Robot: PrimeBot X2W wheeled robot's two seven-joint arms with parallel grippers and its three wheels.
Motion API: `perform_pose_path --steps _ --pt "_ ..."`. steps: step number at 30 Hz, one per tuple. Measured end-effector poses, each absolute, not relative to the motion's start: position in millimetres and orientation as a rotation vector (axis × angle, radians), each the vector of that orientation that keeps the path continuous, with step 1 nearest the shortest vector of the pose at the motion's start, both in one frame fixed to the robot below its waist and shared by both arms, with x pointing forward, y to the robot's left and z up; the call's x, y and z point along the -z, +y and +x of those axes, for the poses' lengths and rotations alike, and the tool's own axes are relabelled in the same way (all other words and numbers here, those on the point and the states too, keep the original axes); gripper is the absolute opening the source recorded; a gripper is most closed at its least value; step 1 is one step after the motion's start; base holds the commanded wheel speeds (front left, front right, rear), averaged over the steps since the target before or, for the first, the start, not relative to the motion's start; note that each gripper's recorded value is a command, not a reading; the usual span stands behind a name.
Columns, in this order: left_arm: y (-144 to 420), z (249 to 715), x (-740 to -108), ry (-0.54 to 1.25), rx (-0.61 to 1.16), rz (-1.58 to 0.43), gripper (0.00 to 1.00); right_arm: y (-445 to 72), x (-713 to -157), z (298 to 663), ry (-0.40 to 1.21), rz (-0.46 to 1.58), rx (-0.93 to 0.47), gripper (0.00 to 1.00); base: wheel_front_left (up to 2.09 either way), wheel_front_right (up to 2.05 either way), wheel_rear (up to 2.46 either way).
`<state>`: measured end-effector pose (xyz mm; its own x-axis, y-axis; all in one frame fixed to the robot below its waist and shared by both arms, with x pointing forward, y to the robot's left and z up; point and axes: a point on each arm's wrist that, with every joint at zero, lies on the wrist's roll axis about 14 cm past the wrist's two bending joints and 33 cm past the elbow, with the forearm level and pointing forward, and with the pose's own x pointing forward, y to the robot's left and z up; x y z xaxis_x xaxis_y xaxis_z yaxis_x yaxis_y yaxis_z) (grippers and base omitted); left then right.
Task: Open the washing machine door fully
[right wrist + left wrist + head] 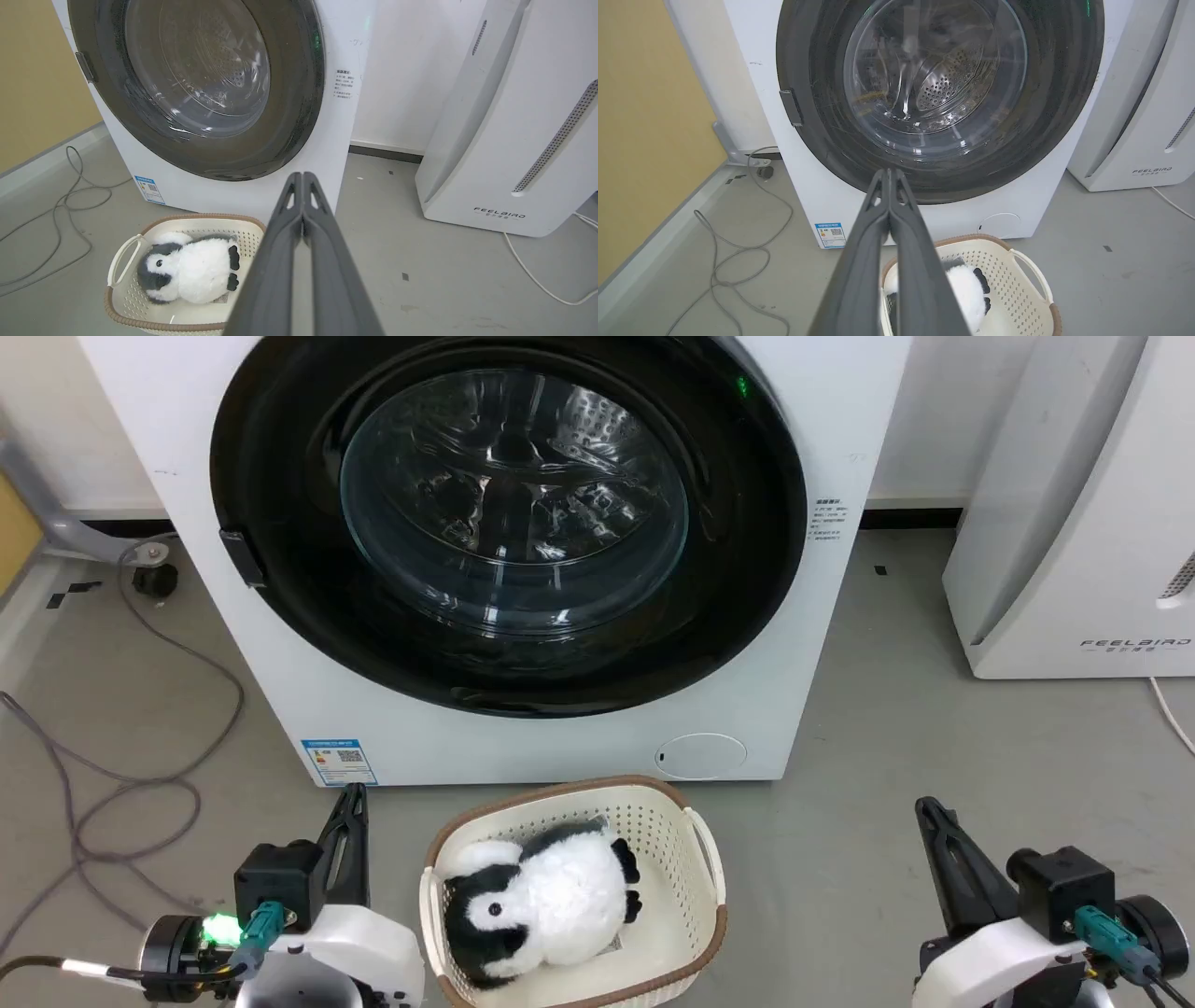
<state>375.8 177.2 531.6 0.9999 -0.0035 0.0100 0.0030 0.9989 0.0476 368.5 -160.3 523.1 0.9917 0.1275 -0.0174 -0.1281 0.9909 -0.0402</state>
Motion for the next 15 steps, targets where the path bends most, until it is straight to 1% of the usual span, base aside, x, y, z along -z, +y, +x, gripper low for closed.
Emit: perform_pose_path --steps 15 --pt "177.4 375.7 -531.6 -0.010 0.003 0.047 0.00 -160.3 -523.1 368.5 0.015 -0.041 -0.128 0.00 0.00 0.00 0.00"
